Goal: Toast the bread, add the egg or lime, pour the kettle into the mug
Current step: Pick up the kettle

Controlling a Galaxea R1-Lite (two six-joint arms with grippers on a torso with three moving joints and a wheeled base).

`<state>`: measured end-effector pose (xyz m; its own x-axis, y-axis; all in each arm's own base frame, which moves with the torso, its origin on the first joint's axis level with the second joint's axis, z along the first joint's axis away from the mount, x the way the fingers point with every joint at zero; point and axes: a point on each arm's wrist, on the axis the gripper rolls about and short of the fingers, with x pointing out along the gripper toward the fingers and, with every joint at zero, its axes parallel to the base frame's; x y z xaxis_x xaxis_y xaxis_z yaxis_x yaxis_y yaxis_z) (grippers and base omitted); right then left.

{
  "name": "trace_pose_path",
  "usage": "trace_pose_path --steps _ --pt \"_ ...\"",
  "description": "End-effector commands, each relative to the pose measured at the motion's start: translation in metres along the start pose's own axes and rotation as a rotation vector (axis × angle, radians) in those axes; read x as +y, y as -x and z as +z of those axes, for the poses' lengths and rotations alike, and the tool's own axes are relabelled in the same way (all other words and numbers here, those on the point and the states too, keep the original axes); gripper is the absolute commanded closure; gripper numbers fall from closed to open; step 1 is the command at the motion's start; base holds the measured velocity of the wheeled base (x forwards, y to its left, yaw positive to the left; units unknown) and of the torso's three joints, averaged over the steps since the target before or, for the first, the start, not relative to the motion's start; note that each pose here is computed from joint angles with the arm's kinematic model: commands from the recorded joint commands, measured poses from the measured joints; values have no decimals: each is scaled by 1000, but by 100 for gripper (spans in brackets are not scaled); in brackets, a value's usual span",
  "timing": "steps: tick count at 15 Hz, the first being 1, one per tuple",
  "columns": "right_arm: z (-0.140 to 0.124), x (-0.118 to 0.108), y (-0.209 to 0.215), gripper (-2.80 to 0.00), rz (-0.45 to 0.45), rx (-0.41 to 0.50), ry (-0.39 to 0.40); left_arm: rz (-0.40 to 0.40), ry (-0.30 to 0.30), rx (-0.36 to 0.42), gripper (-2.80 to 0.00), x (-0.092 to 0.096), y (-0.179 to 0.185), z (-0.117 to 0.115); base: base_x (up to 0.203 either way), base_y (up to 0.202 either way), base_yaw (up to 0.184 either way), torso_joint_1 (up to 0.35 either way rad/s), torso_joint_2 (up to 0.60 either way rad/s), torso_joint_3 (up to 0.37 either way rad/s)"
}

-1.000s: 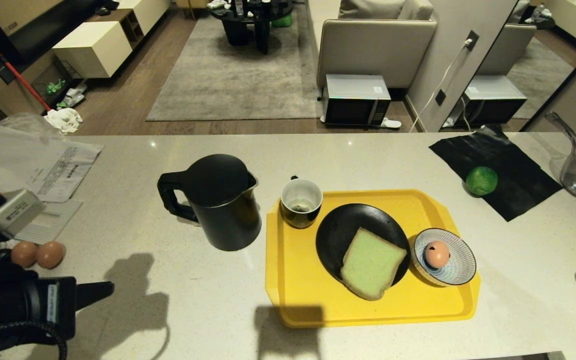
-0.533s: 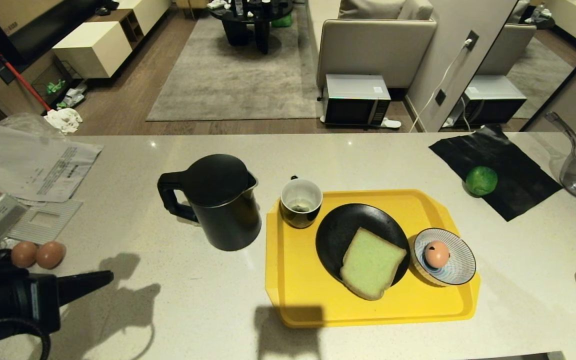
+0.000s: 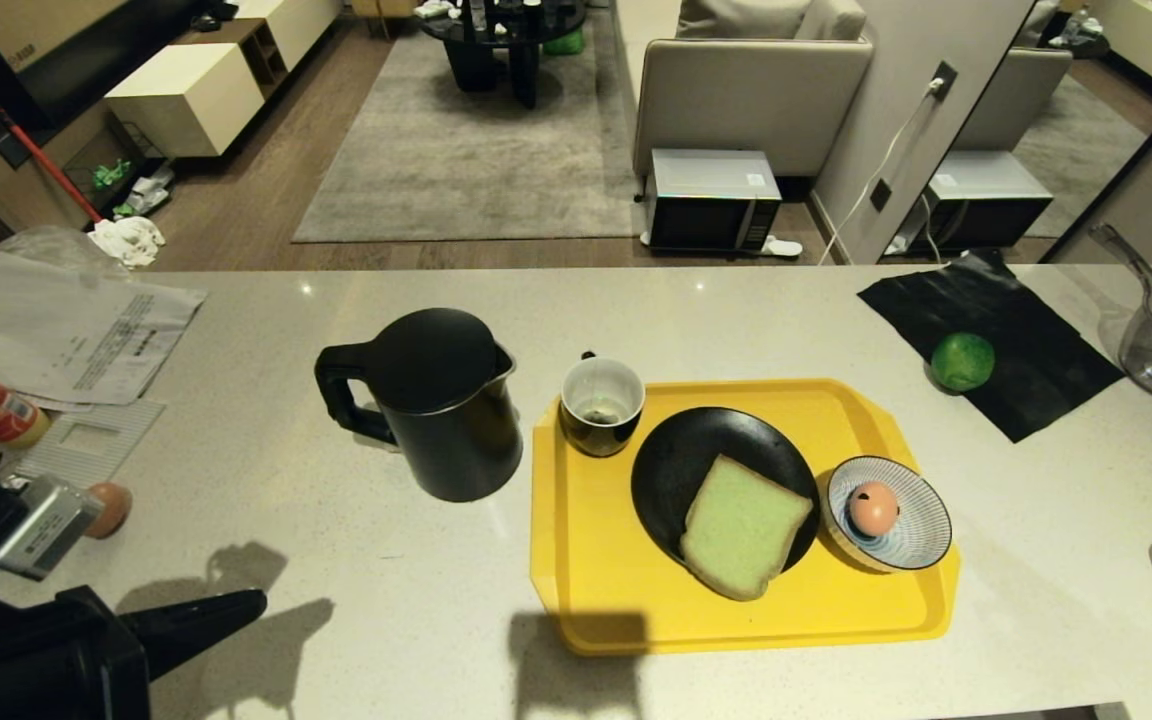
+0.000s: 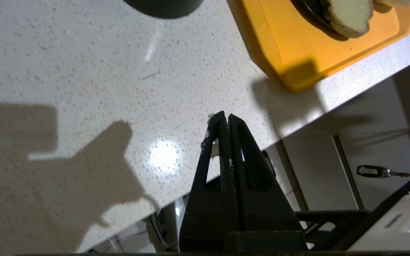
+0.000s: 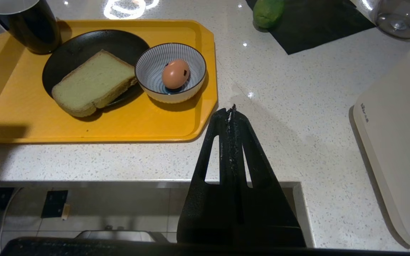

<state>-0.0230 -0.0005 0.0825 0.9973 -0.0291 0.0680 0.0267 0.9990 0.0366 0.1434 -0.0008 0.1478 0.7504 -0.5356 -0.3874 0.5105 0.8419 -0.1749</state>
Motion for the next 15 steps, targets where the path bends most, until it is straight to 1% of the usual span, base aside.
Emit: trace_pose_path --steps 1,5,6,9,11,13,15 --pt "-7 0 -2 0 -1 27 0 -2 7 6 0 13 -17 0 0 0 0 0 0 0" --pt "-7 0 -2 0 -1 27 0 31 23 18 0 21 -28 -4 0 0 0 0 0 0" --pt "-7 0 -2 0 -1 27 0 32 23 19 -280 22 -29 -5 0 0 0 0 0 0" --pt "-7 0 -2 0 -1 27 0 32 38 22 -280 23 -30 -5 0 0 0 0 0 0" --pt "-7 0 -2 0 -1 27 0 34 36 17 -280 25 -32 -2 0 0 0 0 0 0" --pt "-7 0 -2 0 -1 27 0 58 19 -18 -280 35 -37 6 0 0 0 0 0 0" --pt "-7 0 -2 0 -1 27 0 120 -6 -75 -280 54 -43 16 0 0 0 0 0 0"
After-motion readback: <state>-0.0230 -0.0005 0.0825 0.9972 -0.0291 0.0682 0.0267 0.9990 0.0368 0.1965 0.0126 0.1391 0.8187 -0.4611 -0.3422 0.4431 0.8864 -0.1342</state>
